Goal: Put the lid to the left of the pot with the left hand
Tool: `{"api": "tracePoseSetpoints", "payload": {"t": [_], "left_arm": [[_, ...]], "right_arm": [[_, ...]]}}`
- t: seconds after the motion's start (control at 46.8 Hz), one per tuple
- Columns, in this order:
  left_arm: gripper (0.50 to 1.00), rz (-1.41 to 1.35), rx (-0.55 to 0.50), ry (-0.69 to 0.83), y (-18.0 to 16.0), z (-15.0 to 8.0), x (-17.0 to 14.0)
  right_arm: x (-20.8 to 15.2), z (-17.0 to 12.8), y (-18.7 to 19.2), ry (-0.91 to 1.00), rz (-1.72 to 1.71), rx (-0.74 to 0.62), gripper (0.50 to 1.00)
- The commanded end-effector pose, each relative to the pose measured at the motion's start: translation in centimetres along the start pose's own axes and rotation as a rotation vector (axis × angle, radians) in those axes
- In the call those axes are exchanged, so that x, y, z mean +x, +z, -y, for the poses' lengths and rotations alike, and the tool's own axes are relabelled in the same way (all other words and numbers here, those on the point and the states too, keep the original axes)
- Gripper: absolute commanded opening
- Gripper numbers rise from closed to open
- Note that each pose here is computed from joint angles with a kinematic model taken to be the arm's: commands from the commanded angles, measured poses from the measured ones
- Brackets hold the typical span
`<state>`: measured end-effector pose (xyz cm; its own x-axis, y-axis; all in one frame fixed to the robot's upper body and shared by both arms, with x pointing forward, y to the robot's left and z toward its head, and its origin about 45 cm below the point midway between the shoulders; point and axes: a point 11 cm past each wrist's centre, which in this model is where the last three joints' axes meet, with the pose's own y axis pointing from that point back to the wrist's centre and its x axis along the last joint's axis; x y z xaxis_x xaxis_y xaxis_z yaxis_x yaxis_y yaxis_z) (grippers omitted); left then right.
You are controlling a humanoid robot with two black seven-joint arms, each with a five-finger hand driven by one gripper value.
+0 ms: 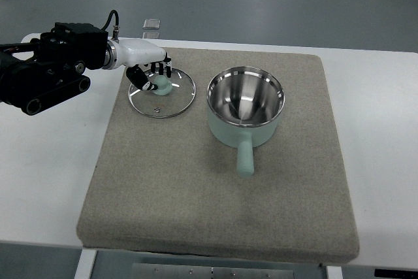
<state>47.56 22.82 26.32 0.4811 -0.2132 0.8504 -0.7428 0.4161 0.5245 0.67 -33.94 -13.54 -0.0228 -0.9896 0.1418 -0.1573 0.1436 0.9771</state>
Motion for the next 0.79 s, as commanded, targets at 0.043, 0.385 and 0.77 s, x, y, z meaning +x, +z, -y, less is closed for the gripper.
{"api": "tracePoseSetpoints", "payload": {"t": [0.043,0.385,0.77], "left_arm": [[0.999,-0.109,-0.008,0.021,-0.1,-0.1,0.5],[0.999,-0.800,-0.024,0.240,-4.1,-1.5,5.0],[0.999,-1.586,-0.114,0.528,-11.1,-4.1,4.2]], "right_arm": [[0.0,0.0,0.0,0.000,0.000,0.001,0.924],[0.0,0.0,0.0,0.000,0.000,-0.001,0.924],[0.0,0.0,0.0,0.000,0.000,0.001,0.924]]}}
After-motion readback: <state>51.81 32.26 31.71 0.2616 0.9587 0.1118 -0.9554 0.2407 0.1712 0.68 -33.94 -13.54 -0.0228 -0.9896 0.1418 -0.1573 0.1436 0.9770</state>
